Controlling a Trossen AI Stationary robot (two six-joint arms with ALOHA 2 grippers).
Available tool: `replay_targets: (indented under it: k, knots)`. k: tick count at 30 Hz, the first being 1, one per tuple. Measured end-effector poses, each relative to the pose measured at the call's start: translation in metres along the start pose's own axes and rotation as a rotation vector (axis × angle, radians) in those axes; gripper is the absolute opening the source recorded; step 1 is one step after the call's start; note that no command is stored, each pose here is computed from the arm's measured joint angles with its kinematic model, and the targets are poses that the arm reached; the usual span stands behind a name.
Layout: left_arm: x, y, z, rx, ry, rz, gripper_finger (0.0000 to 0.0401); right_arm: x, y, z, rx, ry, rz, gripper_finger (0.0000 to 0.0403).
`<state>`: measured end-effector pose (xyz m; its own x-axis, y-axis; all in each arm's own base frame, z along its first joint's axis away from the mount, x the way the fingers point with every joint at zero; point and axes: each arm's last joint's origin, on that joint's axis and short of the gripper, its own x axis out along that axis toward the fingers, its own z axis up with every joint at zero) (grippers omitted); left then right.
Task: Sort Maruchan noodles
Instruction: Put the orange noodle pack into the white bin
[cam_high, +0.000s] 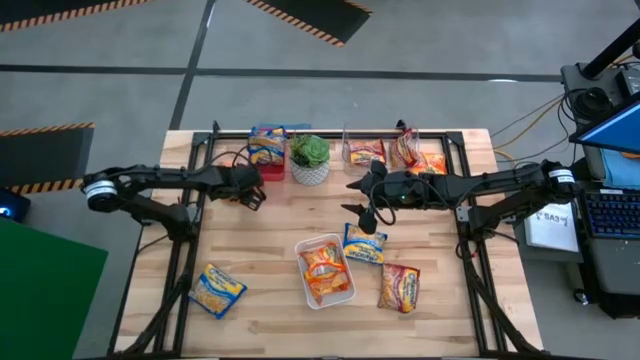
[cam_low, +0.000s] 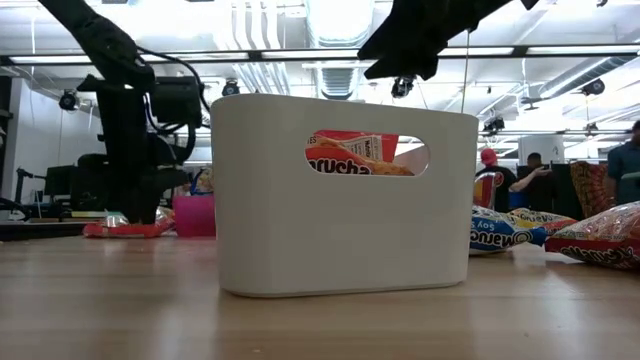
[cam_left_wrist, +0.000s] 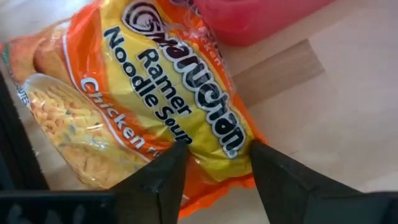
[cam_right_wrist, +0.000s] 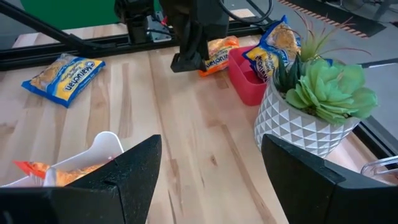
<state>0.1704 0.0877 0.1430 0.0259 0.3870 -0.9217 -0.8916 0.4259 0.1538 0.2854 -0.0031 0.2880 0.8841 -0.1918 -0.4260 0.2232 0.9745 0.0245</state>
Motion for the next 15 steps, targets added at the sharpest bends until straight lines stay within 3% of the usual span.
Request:
replay_targets:
  k: [9, 15]
  knots:
    - [-0.012, -0.008, -0.004, 0.050, 0.087, -0.088, 0.0055, 0.000, 0.000, 0.000, -0.009, 0.001, 0.000, 0.0265]
    - [-0.027, -0.011, -0.008, 0.095, 0.164, -0.063, 0.0007, 0.000, 0.000, 0.000, -0.012, 0.001, 0.000, 0.0265]
